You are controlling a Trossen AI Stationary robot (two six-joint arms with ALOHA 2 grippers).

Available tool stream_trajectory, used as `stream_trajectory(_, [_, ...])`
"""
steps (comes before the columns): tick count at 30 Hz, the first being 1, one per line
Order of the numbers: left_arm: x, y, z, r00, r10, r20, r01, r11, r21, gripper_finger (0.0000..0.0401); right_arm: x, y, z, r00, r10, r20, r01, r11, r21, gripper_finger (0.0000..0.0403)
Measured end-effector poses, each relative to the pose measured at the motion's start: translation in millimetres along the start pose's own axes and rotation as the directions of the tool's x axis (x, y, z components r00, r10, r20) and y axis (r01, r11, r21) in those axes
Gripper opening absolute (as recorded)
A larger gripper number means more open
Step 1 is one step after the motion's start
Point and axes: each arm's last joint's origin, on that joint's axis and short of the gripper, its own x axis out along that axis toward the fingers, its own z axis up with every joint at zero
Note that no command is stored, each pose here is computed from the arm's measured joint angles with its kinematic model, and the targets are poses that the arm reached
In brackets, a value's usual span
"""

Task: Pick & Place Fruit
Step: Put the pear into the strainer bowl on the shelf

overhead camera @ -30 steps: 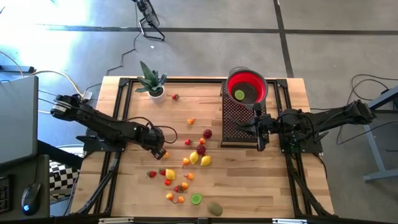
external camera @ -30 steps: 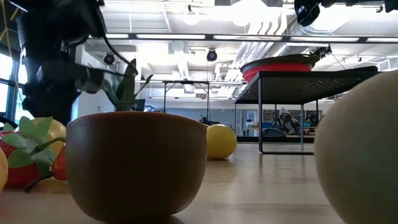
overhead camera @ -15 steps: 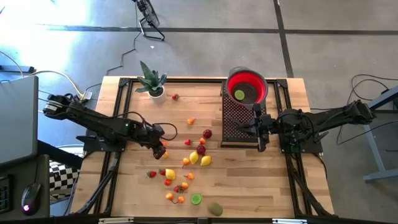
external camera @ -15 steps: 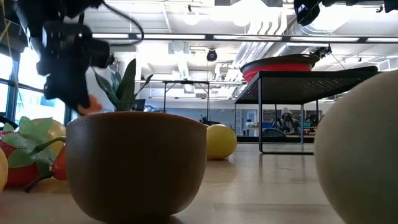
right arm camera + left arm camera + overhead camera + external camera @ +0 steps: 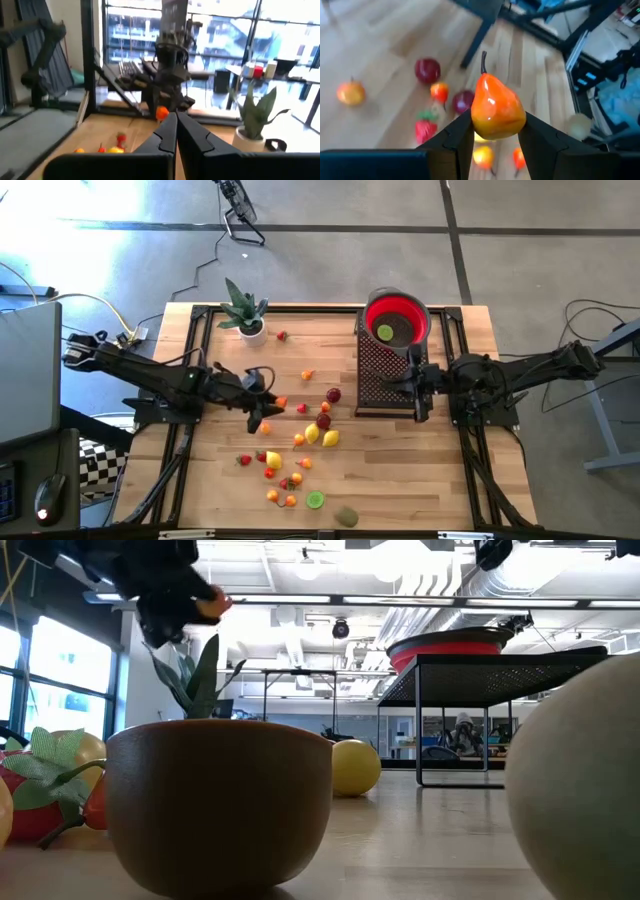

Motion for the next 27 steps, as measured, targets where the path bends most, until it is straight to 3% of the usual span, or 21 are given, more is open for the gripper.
stream_trajectory(10, [1,17,30,0.98,-0.008,0.197,-0.001,0.999,0.045,0.0134,5,0,8,0.994,-0.009,0.107,0.011,1.0,-0.018,0.0004])
stream_trajectory(16, [-1,25,44,0.962,-0.06,0.265,0.039,0.996,0.083,0.0134,30,0,1,0.984,-0.031,0.176,0.038,0.999,-0.036,0.0004])
stream_trajectory(19, [-2,26,46,0.958,-0.071,0.278,0.045,0.994,0.1,0.0134,44,-4,-6,0.97,-0.097,0.222,0.104,0.994,-0.021,0.0008])
stream_trajectory(22, [-2,24,46,0.954,-0.11,0.277,0.076,0.988,0.132,0.0134,54,-10,-13,0.959,-0.142,0.246,0.143,0.99,0.014,0.0021])
stream_trajectory(27, [-2,23,46,0.955,-0.142,0.261,0.105,0.983,0.15,0.0134,78,-18,-21,0.971,-0.135,0.198,0.123,0.99,0.073,0.0071])
